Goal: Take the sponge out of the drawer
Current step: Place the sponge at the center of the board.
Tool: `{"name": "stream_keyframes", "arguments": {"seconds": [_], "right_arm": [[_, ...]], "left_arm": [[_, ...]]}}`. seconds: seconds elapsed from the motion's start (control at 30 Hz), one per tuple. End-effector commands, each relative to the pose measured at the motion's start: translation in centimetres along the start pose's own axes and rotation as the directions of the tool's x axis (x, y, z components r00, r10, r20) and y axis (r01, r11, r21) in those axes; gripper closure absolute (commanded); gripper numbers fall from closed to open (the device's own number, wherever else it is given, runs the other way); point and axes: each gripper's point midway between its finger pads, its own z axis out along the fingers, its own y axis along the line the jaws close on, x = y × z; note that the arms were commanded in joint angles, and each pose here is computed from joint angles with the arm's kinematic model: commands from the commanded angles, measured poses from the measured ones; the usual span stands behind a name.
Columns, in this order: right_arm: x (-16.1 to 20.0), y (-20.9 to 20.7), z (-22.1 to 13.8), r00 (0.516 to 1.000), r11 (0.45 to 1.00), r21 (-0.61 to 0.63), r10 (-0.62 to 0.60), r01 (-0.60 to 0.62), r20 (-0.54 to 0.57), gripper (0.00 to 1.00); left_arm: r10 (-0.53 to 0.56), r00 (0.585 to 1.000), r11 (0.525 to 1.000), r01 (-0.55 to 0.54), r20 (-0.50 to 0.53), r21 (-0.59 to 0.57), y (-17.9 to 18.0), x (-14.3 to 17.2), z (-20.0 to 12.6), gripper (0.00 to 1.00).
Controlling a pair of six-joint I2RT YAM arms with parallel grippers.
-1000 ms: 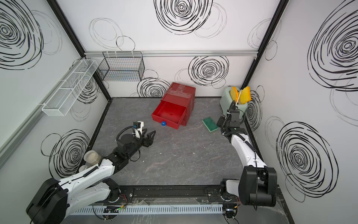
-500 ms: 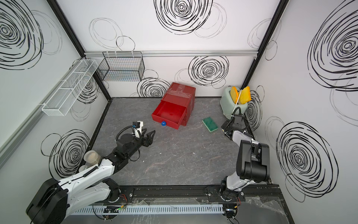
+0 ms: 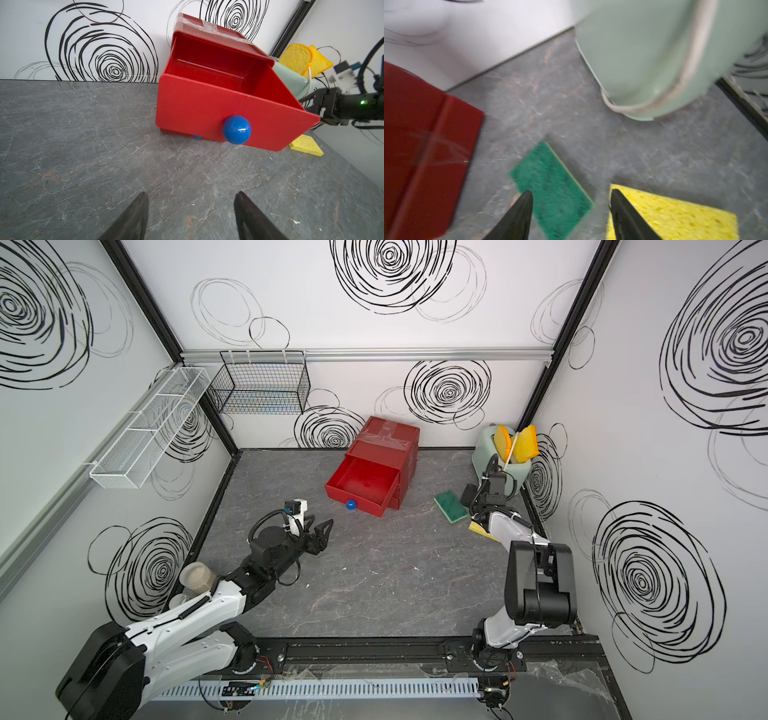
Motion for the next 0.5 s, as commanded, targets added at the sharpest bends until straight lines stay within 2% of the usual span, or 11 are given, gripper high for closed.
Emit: {"name": "stream_keyframes", "arguments": {"seconds": [0.0, 0.07, 0.13, 0.2, 0.3, 0.33, 0.4, 0.47], "right_arm": [[-6.3, 6.9, -4.8, 0.937, 0.952, -0.055, -0.284, 0.301, 0.205, 0.0], [-7.9, 11.2, -7.3, 0.881, 0.897, -0.14, -0.366, 0.42, 0.299, 0.01], [-9.4, 14.3, -9.8, 0.858, 0.858, -0.251, -0.336, 0.449, 0.388, 0.01], [-9.7, 16.3, -11.6, 0.86, 0.807, -0.381, -0.279, 0.451, 0.427, 0.01], [-9.5, 18.3, -13.3, 0.865, 0.664, -0.584, -0.206, 0.467, 0.458, 0.01], [-9.9, 18.7, -12.8, 0.875, 0.644, -0.613, -0.205, 0.458, 0.438, 0.09], [-11.4, 18.7, -9.8, 0.897, 0.701, -0.575, -0.232, 0.423, 0.378, 0.32], [-12.6, 18.4, -6.6, 0.92, 0.735, -0.562, -0.236, 0.379, 0.312, 0.4]], "left_arm": [[-0.007, 0.999, 1.0, 0.007, 0.049, -0.001, -0.1, -1.7, 0.0, 0.31], [-0.006, 0.999, 1.0, 0.006, 0.05, -0.001, -0.1, -1.8, 0.1, 0.31], [-0.004, 0.999, 1.0, 0.004, 0.053, -0.002, -0.1, -2.0, 0.0, 0.31], [-0.002, 0.998, 1.0, 0.002, 0.057, -0.003, -0.1, -2.1, 0.0, 0.31], [-0.003, 0.998, 1.0, 0.003, 0.066, 0.001, -0.2, -2.4, -0.2, 0.31], [-0.003, 0.998, 1.0, 0.003, 0.067, 0.001, -0.2, -2.5, -0.2, 0.31], [-0.005, 0.998, 1.0, 0.005, 0.067, 0.003, -0.3, -2.6, -0.3, 0.31], [-0.005, 0.998, 1.0, 0.005, 0.069, 0.008, -0.5, -2.6, -0.4, 0.31]]}}
